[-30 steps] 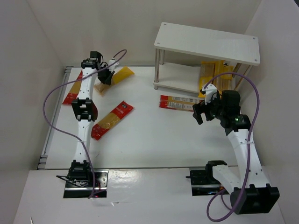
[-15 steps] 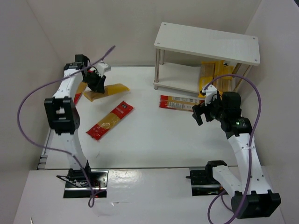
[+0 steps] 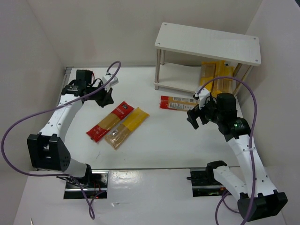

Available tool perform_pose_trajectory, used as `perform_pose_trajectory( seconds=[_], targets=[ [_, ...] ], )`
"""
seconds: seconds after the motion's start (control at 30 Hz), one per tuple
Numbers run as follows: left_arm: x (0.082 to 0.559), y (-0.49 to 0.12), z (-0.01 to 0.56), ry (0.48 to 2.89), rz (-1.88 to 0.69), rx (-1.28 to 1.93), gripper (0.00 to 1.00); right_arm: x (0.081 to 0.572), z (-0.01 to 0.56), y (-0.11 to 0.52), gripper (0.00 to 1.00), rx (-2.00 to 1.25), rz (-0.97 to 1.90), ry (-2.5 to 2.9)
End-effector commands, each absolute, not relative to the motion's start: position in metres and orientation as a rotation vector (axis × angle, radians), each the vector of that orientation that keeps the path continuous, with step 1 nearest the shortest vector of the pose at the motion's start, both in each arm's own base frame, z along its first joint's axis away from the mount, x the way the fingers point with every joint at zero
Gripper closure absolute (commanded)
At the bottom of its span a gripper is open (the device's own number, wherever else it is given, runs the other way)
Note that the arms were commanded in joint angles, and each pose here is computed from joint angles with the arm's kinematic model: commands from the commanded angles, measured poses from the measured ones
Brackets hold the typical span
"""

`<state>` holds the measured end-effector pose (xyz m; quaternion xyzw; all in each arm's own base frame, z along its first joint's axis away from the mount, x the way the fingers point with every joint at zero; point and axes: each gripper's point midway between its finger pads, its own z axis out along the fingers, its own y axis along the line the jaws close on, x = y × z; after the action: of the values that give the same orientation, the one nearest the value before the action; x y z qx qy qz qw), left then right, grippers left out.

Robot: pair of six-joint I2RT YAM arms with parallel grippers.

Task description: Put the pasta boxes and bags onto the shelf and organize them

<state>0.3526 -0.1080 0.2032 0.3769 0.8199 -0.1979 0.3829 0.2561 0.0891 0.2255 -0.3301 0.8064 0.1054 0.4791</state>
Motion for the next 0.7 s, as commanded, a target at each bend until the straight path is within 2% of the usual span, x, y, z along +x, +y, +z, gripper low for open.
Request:
perform_pose_trajectory(
  seconds=[0.0,0.13,0.2,0.27,0.33,0.37,0.5,0.53,0.67],
  targets=[
    [0.336,-0.121,0.186,2.112,-0.585,0.968,1.0,0.246,0.228,0.102,0.01,-0.894,0.287,1.929],
    [0.324,-0.102,0.199,2.113,-0.538,0.871,1.0,0.25,0.232,0.123,0.01,-0.996,0.316,1.911],
    [0.323,-0.091,0.209,2.129,-0.507,0.76,0.93,0.253,0.228,0.138,0.01,-1.071,0.292,1.906],
    [0.323,-0.07,0.218,2.152,-0.417,0.588,0.61,0.258,0.214,0.162,0.01,-1.172,0.248,1.929],
    [0.318,-0.054,0.226,2.141,-0.353,0.48,0.49,0.267,0.191,0.184,0.01,-1.255,0.189,1.959],
    [0.32,-0.03,0.225,2.164,-0.258,0.36,0.33,0.269,0.183,0.193,0.01,-1.29,0.151,1.959],
    [0.305,0.018,0.228,2.16,-0.117,0.066,0.04,0.273,0.17,0.251,0.01,-1.493,0.021,1.811],
    [0.303,0.026,0.231,2.141,-0.095,0.038,0.0,0.278,0.167,0.261,0.01,-1.514,0.005,1.771],
    [0.286,0.06,0.236,2.093,-0.016,-0.075,0.0,0.289,0.173,0.296,0.01,-1.639,-0.008,1.574]
  ],
)
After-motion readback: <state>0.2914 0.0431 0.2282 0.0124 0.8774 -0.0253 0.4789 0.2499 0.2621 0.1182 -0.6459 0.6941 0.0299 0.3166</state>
